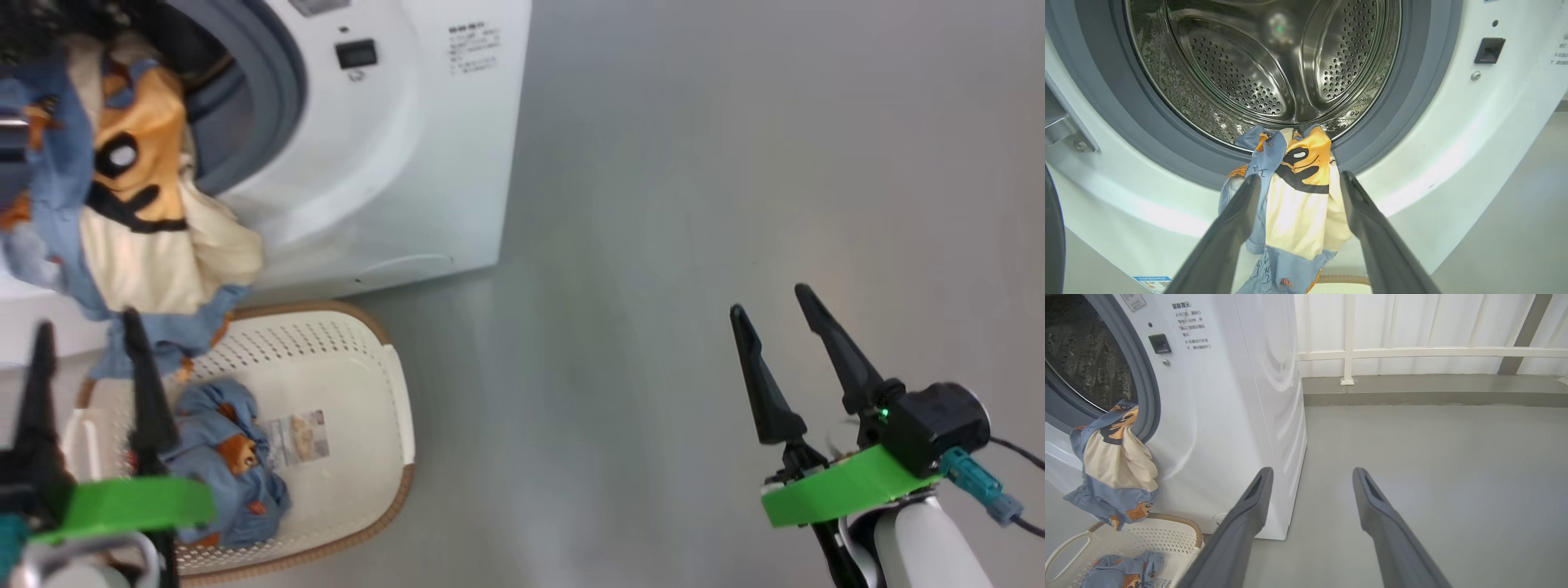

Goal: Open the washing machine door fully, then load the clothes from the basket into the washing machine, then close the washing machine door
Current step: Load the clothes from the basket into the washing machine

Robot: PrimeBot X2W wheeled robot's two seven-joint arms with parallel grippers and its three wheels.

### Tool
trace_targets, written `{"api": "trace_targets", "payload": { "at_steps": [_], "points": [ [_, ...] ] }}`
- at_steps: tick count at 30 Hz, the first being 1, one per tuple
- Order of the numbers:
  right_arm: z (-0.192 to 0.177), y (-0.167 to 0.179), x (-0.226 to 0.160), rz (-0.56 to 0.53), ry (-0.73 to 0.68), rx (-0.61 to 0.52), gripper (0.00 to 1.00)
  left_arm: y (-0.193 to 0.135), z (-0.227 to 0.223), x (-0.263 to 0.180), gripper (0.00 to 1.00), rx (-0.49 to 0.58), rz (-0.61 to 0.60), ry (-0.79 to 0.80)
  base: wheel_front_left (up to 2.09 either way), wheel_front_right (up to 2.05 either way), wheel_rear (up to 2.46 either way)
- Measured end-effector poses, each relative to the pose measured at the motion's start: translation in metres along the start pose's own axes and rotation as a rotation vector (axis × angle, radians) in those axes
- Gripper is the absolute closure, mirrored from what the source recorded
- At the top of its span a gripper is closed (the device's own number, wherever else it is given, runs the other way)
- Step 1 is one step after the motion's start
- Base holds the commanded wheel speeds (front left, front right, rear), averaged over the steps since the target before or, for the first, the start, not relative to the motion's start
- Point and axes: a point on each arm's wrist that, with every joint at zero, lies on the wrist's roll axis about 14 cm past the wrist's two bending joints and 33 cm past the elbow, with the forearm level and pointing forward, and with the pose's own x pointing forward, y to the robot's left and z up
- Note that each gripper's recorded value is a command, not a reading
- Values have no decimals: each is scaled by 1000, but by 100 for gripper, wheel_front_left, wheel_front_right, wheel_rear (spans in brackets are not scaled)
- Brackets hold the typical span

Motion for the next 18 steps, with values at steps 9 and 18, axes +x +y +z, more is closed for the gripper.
{"api": "trace_targets", "payload": {
  "at_steps": [9, 18],
  "points": [
    [10, 17, -19, 44, -15, 6, 0, -3, -2, -53, 0, -28, 20, 47, 0, 0, 0],
    [26, 34, -29, 91, -55, 10, 0, 5, -8, -88, 0, -50, 52, 88, 0, 0, 0]
  ]
}}
